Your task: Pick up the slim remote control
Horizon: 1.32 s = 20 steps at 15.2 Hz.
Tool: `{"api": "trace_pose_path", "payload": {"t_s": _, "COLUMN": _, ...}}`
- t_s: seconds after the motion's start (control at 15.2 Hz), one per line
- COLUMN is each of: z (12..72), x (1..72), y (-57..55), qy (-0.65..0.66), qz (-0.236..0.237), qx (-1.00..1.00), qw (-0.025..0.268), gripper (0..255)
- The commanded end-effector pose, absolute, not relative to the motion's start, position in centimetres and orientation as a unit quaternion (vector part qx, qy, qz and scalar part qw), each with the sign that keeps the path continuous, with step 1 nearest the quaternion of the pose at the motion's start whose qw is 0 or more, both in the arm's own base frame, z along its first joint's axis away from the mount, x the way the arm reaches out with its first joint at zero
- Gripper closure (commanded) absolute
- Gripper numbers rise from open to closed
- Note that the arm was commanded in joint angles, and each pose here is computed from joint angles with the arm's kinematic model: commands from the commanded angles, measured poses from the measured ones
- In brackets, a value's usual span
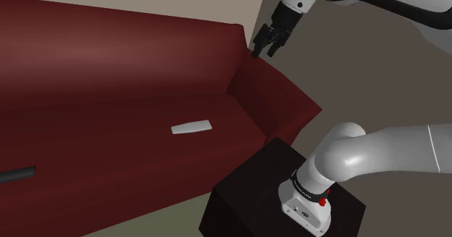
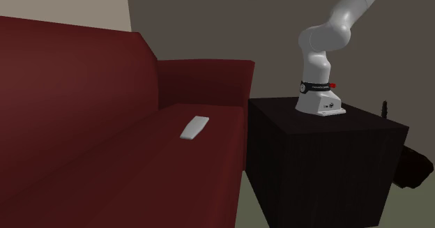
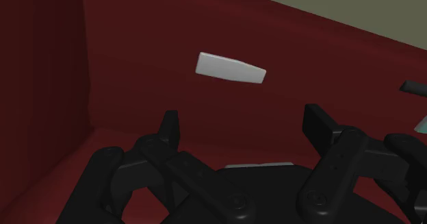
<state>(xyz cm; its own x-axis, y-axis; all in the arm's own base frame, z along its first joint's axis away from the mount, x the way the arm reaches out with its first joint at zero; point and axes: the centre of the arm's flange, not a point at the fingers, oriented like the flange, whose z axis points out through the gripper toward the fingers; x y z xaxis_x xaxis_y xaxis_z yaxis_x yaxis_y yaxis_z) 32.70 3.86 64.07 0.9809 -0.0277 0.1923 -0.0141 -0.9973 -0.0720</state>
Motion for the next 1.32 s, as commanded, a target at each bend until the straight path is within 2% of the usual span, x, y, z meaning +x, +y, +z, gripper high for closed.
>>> {"api": "trace_pose_path", "payload": {"t_s": 0.0, "z": 64.1, "x": 32.7, "y": 3.9, "qy": 0.011, "qz": -0.097, "qx": -0.995, "qw": 0.035, "gripper": 0}}
{"api": "trace_pose_path", "payload": {"t_s": 1.25, "z": 42.5, "x": 46.2, "y": 5.8, "qy": -0.297, "qz": -0.064, "qx": -0.953, "qw": 0.007, "gripper": 0}}
